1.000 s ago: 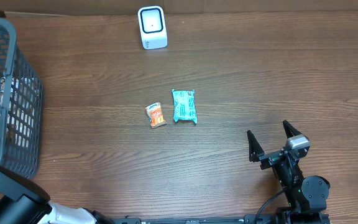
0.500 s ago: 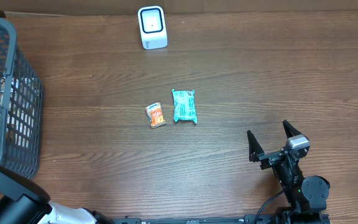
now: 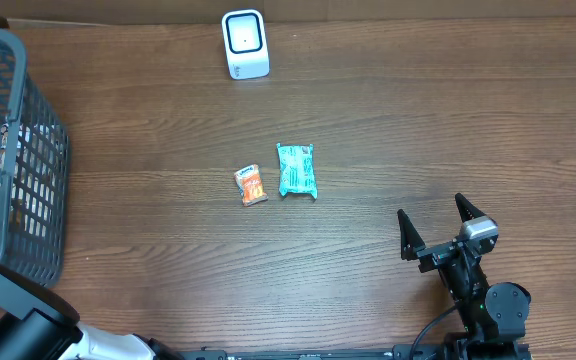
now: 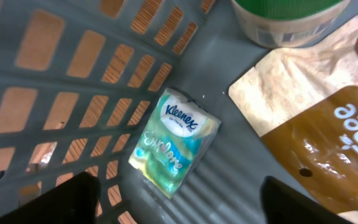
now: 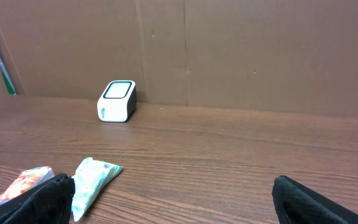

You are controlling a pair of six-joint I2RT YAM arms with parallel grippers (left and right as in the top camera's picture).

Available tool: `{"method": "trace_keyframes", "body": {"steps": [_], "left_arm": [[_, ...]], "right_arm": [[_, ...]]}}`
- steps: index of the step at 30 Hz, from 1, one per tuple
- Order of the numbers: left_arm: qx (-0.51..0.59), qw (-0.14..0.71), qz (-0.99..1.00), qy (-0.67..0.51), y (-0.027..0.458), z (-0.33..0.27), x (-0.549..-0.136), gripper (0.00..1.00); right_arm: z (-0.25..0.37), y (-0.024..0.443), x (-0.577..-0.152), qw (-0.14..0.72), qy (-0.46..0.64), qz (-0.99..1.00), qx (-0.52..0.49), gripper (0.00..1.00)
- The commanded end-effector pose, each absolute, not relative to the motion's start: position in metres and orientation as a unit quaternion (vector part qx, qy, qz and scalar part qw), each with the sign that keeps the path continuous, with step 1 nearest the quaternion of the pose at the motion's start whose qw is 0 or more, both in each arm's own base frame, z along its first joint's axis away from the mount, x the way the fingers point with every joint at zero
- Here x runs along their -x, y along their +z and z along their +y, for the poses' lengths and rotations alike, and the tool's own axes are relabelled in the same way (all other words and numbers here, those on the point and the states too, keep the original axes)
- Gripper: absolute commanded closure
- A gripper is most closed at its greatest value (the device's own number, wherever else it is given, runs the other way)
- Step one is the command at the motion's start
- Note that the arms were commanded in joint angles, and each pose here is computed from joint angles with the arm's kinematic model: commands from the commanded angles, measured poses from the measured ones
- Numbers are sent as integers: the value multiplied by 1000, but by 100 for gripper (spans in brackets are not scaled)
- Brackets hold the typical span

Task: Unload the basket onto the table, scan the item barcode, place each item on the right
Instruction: 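Reach the left gripper into the basket and grasp teal Kleenex pack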

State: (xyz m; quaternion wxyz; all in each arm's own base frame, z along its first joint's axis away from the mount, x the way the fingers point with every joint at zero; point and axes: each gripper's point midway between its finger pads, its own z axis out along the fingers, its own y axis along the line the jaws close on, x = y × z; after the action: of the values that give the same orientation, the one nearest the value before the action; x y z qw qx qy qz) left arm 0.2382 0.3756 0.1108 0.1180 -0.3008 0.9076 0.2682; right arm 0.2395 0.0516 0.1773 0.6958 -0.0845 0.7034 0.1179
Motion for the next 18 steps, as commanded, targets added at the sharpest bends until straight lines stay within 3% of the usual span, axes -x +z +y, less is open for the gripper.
{"method": "trace_keyframes", "body": {"steps": [1,6,18], "left_arm": [[286,87,918,263,89,376,-233,25],[286,58,920,263,73,378,-226,41],[292,17,918,268,40,388,-215,43]], "right_arm": [[50,176,-240,698,115,702,83,0],[50,176,-240,698,115,702,83,0],[50,176,-240,698,115,702,83,0]]}}
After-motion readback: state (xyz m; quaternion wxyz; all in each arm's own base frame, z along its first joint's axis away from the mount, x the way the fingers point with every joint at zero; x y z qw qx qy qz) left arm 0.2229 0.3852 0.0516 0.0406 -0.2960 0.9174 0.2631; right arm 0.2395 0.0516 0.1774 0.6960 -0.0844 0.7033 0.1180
